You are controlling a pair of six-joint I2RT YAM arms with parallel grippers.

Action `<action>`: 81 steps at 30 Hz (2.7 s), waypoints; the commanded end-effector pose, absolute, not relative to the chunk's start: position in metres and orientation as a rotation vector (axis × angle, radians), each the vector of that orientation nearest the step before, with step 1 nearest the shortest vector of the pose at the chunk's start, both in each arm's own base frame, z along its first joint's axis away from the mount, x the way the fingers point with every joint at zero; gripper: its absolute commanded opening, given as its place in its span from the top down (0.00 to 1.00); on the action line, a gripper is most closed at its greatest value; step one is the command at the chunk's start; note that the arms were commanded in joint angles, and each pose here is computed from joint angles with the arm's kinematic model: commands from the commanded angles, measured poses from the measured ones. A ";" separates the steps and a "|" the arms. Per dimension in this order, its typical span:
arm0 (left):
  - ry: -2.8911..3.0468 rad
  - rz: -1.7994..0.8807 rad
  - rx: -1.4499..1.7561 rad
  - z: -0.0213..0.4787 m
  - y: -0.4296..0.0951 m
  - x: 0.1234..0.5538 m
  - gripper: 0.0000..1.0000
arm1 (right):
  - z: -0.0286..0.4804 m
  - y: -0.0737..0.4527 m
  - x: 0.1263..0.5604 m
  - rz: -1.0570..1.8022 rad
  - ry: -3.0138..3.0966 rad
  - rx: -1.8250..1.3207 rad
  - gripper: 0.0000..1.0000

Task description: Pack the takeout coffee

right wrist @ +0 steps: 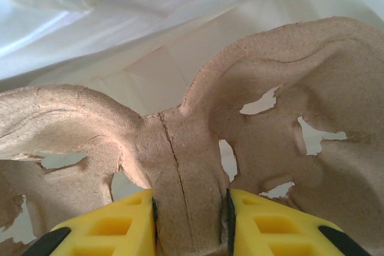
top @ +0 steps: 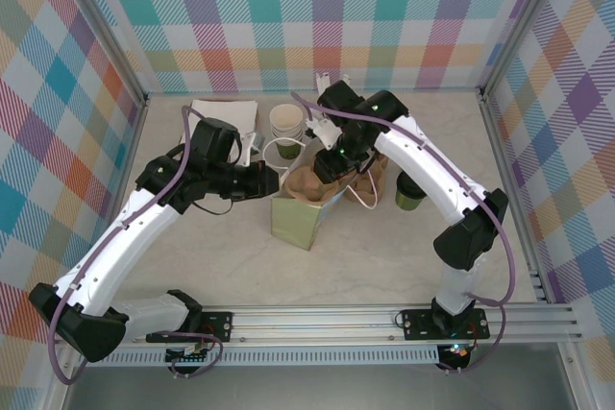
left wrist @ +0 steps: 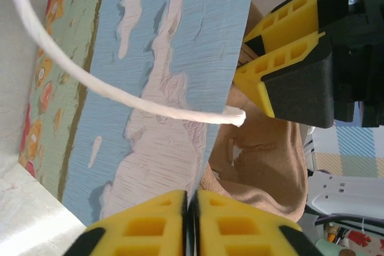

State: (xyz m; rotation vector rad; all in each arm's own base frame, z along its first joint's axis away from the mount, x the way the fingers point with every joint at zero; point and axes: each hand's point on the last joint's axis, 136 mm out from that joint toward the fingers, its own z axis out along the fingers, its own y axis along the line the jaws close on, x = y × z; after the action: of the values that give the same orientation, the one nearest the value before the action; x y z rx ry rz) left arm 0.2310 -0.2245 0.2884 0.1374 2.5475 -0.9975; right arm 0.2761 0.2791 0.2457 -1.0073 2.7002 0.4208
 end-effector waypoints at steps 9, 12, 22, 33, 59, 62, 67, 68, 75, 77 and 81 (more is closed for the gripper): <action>2.564 -1.054 0.190 0.291 -0.229 0.214 1.00 | 0.243 0.274 0.279 0.330 2.757 -0.993 0.69; 2.569 -1.072 0.190 0.292 -0.229 0.211 1.00 | 0.238 0.271 0.281 0.294 2.777 -1.004 0.69; 2.564 -1.077 0.084 0.292 -0.229 0.218 1.00 | 0.220 0.272 0.277 0.201 2.803 -1.104 0.69; 2.566 -1.120 -0.075 0.295 -0.232 0.234 1.00 | 0.220 0.288 0.276 0.174 2.706 -1.211 0.69; 2.584 -1.045 -0.269 0.275 -0.201 0.256 1.00 | 0.229 0.303 0.256 0.218 2.563 -1.399 0.69; 2.586 -1.043 -0.258 0.275 -0.201 0.255 1.00 | 0.220 0.303 0.254 0.208 2.569 -1.440 0.69; 2.590 -1.059 -0.240 0.275 -0.203 0.254 1.00 | 0.212 0.308 0.259 0.188 2.541 -1.493 0.69; 2.592 -1.056 -0.242 0.275 -0.203 0.254 1.00 | 0.211 0.309 0.259 0.184 2.536 -1.503 0.69; 2.604 -1.009 -0.260 0.269 -0.198 0.256 1.00 | 0.198 0.308 0.265 0.110 2.489 -1.600 0.68; 2.609 -1.015 -0.255 0.269 -0.199 0.256 1.00 | 0.199 0.308 0.266 0.095 2.462 -1.629 0.69; 2.614 -0.982 -0.253 0.269 -0.197 0.257 1.00 | 0.205 0.309 0.270 0.065 2.412 -1.666 0.69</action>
State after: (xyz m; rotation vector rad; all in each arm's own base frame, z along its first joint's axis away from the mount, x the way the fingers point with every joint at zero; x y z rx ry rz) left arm 0.2528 -0.2041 0.2764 -0.2411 2.5937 -1.0458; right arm 0.2703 0.3068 0.2078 -1.5707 2.4601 0.1021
